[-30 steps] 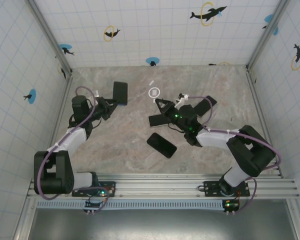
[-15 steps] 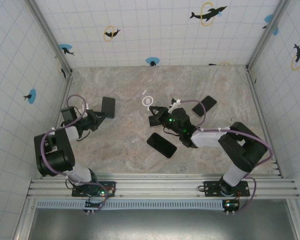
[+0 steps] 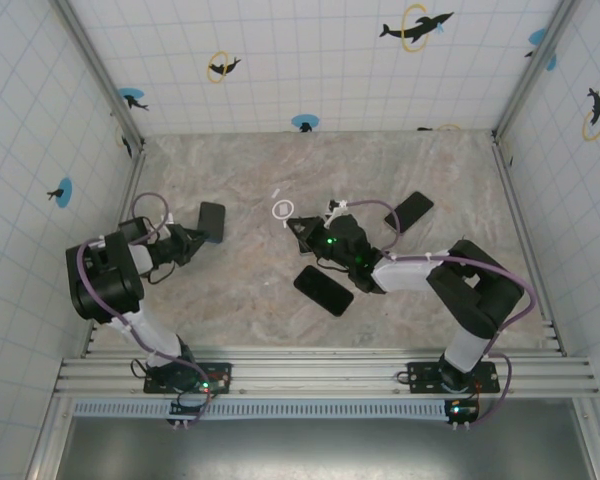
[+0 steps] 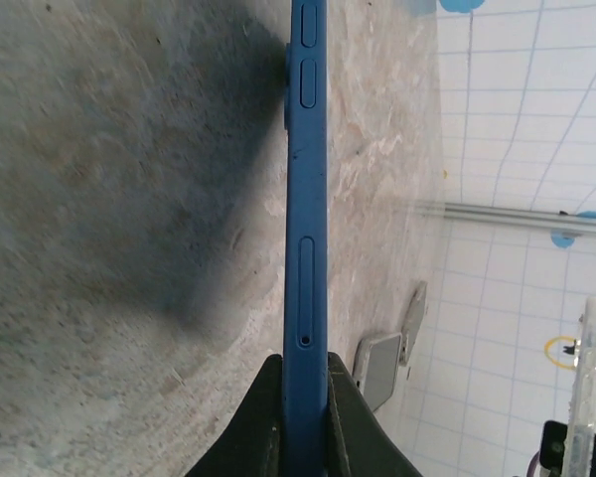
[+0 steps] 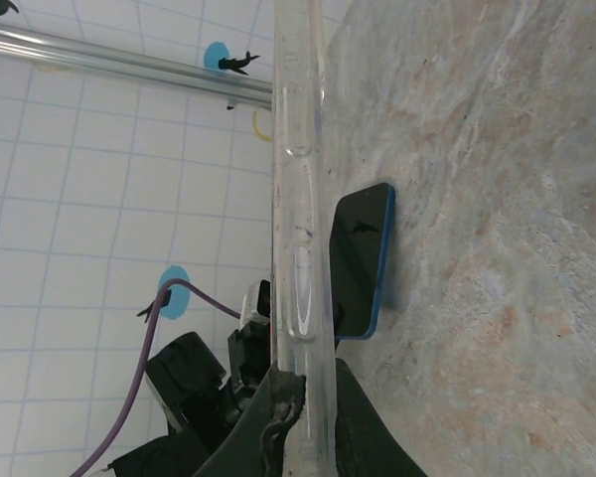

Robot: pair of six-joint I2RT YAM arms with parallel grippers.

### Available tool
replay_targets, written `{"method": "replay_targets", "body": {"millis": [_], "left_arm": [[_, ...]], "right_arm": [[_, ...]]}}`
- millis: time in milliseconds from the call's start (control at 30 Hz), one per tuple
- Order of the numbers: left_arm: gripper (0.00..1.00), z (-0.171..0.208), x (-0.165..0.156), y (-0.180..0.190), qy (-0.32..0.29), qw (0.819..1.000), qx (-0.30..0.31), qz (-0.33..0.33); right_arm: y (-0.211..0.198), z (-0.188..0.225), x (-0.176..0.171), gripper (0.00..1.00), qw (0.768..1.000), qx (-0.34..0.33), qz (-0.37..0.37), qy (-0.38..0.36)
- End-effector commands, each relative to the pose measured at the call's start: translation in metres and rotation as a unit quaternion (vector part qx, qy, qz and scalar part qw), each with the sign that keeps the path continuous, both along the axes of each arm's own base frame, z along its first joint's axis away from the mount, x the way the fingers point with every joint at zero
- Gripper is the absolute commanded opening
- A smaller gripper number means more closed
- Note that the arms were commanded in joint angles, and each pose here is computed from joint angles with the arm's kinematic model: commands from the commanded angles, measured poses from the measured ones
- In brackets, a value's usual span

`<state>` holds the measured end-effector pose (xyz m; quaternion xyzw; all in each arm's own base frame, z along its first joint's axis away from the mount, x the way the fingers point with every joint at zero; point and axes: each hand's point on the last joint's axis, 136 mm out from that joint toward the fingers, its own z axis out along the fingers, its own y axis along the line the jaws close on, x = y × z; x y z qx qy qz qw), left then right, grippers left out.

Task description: Take the phone out of the phone case

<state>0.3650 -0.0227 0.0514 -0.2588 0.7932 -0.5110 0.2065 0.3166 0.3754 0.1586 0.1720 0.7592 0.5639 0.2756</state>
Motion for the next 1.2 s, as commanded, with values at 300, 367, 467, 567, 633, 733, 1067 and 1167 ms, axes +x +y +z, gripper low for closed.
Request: {"method": "replay_targets", "body": {"millis": [300, 367, 467, 567, 633, 733, 1067, 1167], "left_arm": [[0.29, -0.018, 0.006, 0.015, 0.023, 1.0, 0.006, 0.003], [0.34, -0.021, 0.005, 0.017, 0.031, 0.999, 0.015, 0.007], [0.4, -0.028, 0.001, 0.021, 0.049, 0.998, 0.028, 0.015], [0.46, -0.033, -0.003, 0.023, 0.063, 0.997, 0.037, 0.017], [0.48, -0.034, -0.005, 0.024, 0.07, 0.996, 0.042, 0.018], [0.51, -0.041, -0.011, 0.027, 0.091, 0.994, 0.064, 0.016], [0.54, -0.062, -0.04, 0.033, 0.163, 0.98, 0.111, 0.015], [0.55, -0.065, -0.043, 0.036, 0.169, 0.978, 0.121, 0.018]], "right_arm": [[0.003, 0.002, 0.003, 0.0, 1.0, 0.014, -0.004, 0.008], [0.002, 0.001, 0.004, 0.0, 1.0, 0.013, -0.006, 0.01], [0.003, 0.001, 0.004, 0.0, 1.0, 0.013, -0.004, 0.011], [0.004, -0.002, 0.006, 0.0, 1.0, 0.008, -0.004, 0.013], [0.006, -0.003, 0.007, 0.0, 1.0, 0.004, -0.003, 0.014], [0.008, -0.007, 0.008, 0.0, 1.0, -0.005, -0.005, 0.018], [0.027, -0.04, 0.023, 0.01, 0.995, -0.083, -0.032, 0.042], [0.038, -0.051, 0.026, 0.01, 0.993, -0.105, -0.039, 0.044]]}}
